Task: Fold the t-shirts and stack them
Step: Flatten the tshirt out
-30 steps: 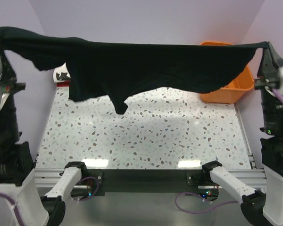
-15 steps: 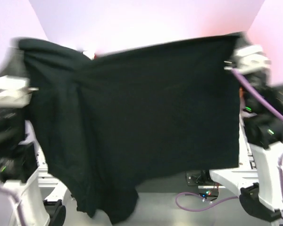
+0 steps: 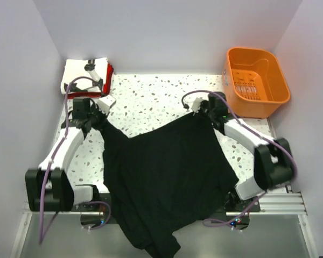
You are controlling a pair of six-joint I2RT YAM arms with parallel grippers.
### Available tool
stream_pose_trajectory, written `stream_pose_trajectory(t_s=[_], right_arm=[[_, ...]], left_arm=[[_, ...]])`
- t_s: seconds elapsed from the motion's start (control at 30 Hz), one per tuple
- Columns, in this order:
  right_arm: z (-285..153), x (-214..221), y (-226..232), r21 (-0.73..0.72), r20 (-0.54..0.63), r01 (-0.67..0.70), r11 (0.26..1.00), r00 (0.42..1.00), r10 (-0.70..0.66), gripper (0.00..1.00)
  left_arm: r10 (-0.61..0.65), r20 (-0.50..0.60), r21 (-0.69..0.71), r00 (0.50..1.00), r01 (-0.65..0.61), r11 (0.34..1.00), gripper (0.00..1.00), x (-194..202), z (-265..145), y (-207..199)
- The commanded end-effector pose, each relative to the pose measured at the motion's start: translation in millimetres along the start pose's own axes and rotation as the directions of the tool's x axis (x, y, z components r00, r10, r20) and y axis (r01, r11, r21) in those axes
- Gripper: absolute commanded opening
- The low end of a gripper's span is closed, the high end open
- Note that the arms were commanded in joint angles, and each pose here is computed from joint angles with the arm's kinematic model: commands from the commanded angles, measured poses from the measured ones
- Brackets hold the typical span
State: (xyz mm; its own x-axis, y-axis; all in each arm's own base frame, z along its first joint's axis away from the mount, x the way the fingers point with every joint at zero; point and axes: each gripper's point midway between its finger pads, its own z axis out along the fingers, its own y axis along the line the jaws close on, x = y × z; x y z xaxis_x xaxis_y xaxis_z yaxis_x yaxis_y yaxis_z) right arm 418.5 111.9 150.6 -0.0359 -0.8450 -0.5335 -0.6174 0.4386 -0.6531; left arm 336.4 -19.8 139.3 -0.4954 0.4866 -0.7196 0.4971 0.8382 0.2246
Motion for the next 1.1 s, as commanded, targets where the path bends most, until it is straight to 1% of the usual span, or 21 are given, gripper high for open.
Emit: stream_pose_trajectory(t_s=[0.0, 0.03, 0.07, 0.1, 0.13, 0.17, 0.2, 0.23, 0.27, 0.3, 0.33, 0.4, 0.43, 0.6, 0.7, 0.77, 0.8, 0.87, 0.93, 1.03, 1.07], right_arm=[[45.5, -14.0, -32.8, 0.115, 0.056, 0.043, 0.992, 0.997, -0.050, 0.00], [55.8, -17.0, -47.6, 0.144, 0.042, 0.040, 0.989, 0.998, -0.047, 0.00], [78.1, -2.5, -38.5, 0.109, 0.007, 0.037, 0.993, 0.999, -0.038, 0.00], [87.8, 3.8, -42.4, 0.115, -0.019, 0.039, 0.993, 0.999, -0.037, 0.00], [94.9, -3.4, -58.4, 0.141, -0.012, 0.041, 0.989, 0.999, -0.040, 0.00], [110.5, 9.0, -52.9, 0.118, -0.045, 0.041, 0.992, 0.998, -0.036, 0.00], [116.3, 9.4, -57.3, 0.122, -0.050, 0.048, 0.991, 0.998, -0.042, 0.00], [120.4, 1.9, -72.0, 0.149, -0.039, 0.049, 0.988, 0.998, -0.044, 0.00], [131.2, 9.9, -67.4, 0.133, -0.060, 0.051, 0.990, 0.997, -0.044, 0.00], [134.2, 8.4, -72.1, 0.139, -0.060, 0.055, 0.989, 0.997, -0.047, 0.00], [137.8, 4.0, -82.6, 0.158, -0.054, 0.055, 0.986, 0.997, -0.047, 0.00], [149.7, 11.8, -78.8, 0.139, -0.078, 0.047, 0.989, 0.996, -0.036, 0.00], [151.1, 5.3, -89.3, 0.155, -0.069, 0.043, 0.987, 0.997, -0.033, 0.00], [161.8, 6.5, -94.5, 0.121, -0.069, 0.031, 0.992, 0.997, -0.023, 0.00], [165.0, 14.1, -93.4, 0.075, -0.088, 0.039, 0.996, 0.996, -0.033, 0.00], [170.8, 15.1, -88.2, 0.032, -0.087, 0.043, 0.999, 0.995, -0.040, 0.00], [172.9, 15.1, -85.4, 0.015, -0.088, 0.048, 0.999, 0.995, -0.046, 0.00], [177.2, 15.5, -82.7, -0.017, -0.086, 0.050, 0.999, 0.995, -0.051, 0.00], [179.5, 10.1, -87.0, -0.017, -0.075, 0.056, 0.998, 0.996, -0.057, 0.00], [186.3, 13.7, -85.5, -0.036, -0.077, 0.066, 0.997, 0.995, -0.068, 0.00], [189.8, 19.1, -83.8, -0.047, -0.079, 0.064, 0.997, 0.995, -0.068, 0.00]], left_arm=[[0.010, 0.018, -0.115, 1.000, -0.007, 0.993, 0.00, -22.9, 33.4, 45.1], [-0.005, -0.028, -0.114, 1.000, 0.002, 0.994, 0.00, -22.0, 53.3, 56.2], [-0.018, -0.058, -0.143, 0.998, 0.010, 0.990, 0.00, -20.1, 61.9, 66.3], [-0.038, -0.121, -0.136, 0.992, 0.021, 0.990, 0.00, -5.7, 82.8, 70.2], [-0.044, -0.092, -0.169, 0.995, 0.028, 0.985, 0.00, -26.8, 87.0, 86.7], [-0.055, -0.105, -0.198, 0.993, 0.033, 0.980, 0.00, -28.0, 92.8, 96.6], [-0.065, -0.133, -0.202, 0.989, 0.037, 0.979, 0.00, -21.4, 109.6, 100.9], [-0.071, -0.098, -0.240, 0.993, 0.046, 0.970, 0.00, -41.5, 112.5, 116.3], [-0.079, -0.102, -0.279, 0.992, 0.048, 0.959, 0.00, -45.1, 116.5, 126.8], [-0.090, -0.134, -0.279, 0.987, 0.049, 0.959, 0.00, -37.3, 131.8, 128.5], [-0.085, -0.124, -0.308, 0.989, 0.043, 0.951, 0.00, -51.2, 133.8, 140.6], [-0.080, -0.146, -0.297, 0.986, 0.033, 0.954, 0.00, -48.4, 148.3, 140.1], [-0.076, -0.132, -0.301, 0.988, 0.033, 0.953, 0.00, -52.3, 150.5, 143.1], [-0.086, -0.115, -0.298, 0.990, 0.049, 0.953, 0.00, -60.6, 151.9, 144.8], [-0.088, -0.108, -0.256, 0.990, 0.058, 0.965, 0.00, -63.5, 143.2, 134.7], [-0.091, -0.114, -0.230, 0.989, 0.063, 0.971, 0.00, -57.7, 138.5, 125.3], [-0.090, -0.098, -0.211, 0.991, 0.068, 0.975, 0.00, -61.8, 131.9, 121.2], [-0.112, -0.111, -0.161, 0.988, 0.093, 0.983, 0.00, -56.2, 128.4, 106.6], [-0.128, -0.120, -0.140, 0.984, 0.111, 0.984, 0.00, -53.5, 121.5, 99.1], [-0.145, -0.122, -0.142, 0.982, 0.128, 0.982, 0.00, -49.6, 111.1, 93.8], [-0.131, -0.123, -0.142, 0.984, 0.113, 0.983, 0.00, -53.6, 110.9, 85.7]])
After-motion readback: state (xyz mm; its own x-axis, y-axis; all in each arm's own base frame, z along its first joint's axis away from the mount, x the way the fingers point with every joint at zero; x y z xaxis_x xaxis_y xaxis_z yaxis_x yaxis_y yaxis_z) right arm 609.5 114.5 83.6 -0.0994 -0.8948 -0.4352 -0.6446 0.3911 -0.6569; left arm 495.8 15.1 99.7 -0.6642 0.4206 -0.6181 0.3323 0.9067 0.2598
